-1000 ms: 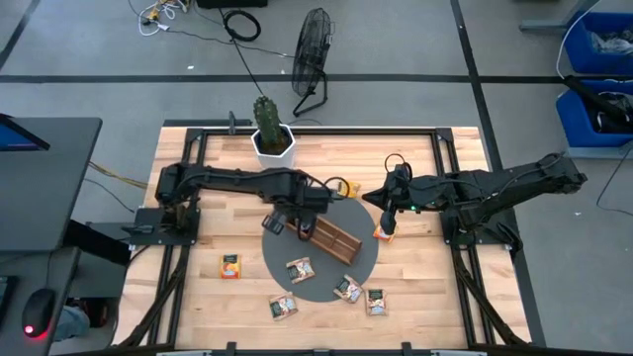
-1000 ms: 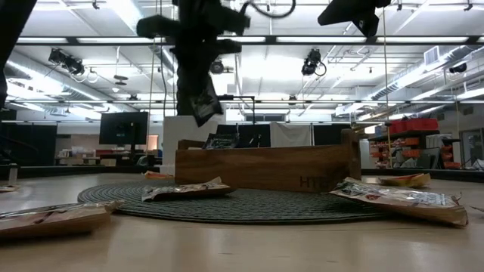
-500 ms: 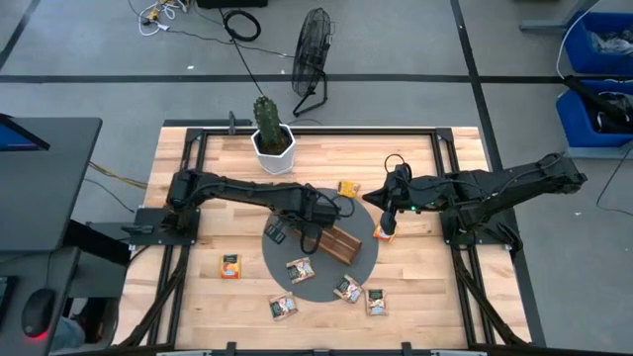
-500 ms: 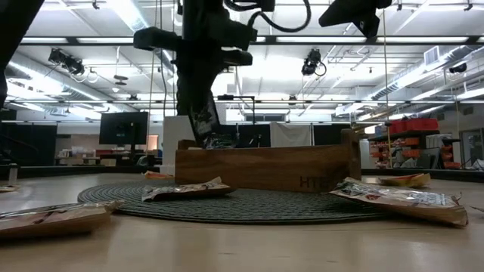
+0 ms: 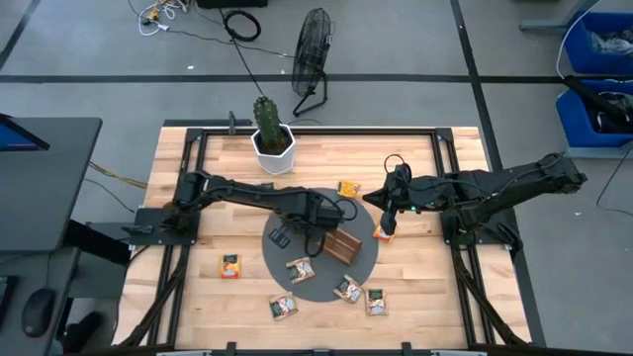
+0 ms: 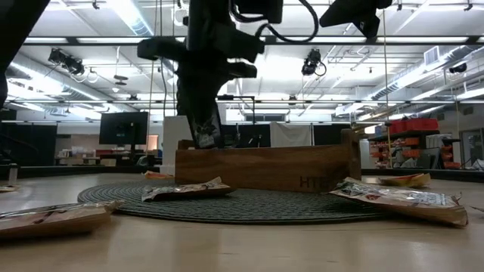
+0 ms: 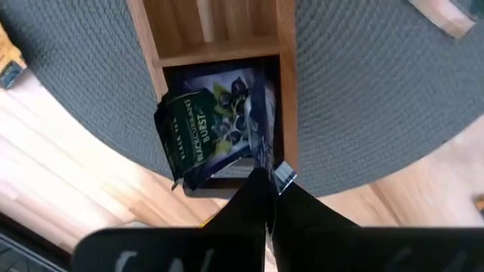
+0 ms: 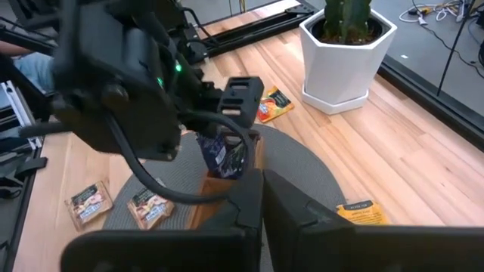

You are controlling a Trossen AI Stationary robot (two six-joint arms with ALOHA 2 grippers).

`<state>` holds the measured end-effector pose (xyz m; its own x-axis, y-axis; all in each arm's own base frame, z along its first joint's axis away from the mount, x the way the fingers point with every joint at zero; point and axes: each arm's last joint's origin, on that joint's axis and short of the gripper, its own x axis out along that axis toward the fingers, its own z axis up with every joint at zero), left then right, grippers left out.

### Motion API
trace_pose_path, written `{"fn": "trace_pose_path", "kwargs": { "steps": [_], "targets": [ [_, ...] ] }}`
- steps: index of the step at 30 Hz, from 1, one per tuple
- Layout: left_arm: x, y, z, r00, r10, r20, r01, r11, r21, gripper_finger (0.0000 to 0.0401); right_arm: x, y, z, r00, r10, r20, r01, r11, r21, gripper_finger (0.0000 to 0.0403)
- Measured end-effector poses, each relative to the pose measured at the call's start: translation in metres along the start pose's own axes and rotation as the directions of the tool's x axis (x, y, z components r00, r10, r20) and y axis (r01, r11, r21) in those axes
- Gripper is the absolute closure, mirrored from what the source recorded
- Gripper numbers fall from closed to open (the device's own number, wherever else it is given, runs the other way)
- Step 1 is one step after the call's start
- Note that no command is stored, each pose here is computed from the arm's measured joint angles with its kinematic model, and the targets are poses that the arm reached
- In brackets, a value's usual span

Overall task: Pick & Place Tea
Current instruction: Put the purple tea bag into the left section of the wooden organizer

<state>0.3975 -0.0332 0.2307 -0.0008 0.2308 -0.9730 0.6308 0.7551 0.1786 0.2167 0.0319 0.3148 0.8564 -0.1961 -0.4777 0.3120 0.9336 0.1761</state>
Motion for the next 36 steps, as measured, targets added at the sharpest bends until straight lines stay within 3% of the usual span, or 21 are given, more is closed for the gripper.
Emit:
{"fn": "trace_pose_path", "kwargs": {
  "steps": [16, 24, 36],
  "targets": [
    [0.026, 0.009, 0.007, 0.999, 0.011, -0.051, -0.011, 1.0, -0.004, 0.0399, 0.0, 0.0, -0.001, 1.0, -0.005, -0.011, 0.005, 1.0, 0.021, 0.0388],
    [0.024, 0.007, 0.012, 0.999, 0.025, -0.021, -0.025, 1.0, -0.002, 0.0397, 0.0, 0.0, -0.001, 1.0, -0.004, -0.012, 0.005, 1.0, 0.017, 0.0388],
    [0.025, 0.01, 0.013, 0.999, 0.048, -0.008, -0.048, 0.999, -0.018, 0.0324, 0.0, -0.001, -0.001, 1.0, -0.005, -0.012, 0.005, 1.0, 0.017, 0.0388]
  ]
}}
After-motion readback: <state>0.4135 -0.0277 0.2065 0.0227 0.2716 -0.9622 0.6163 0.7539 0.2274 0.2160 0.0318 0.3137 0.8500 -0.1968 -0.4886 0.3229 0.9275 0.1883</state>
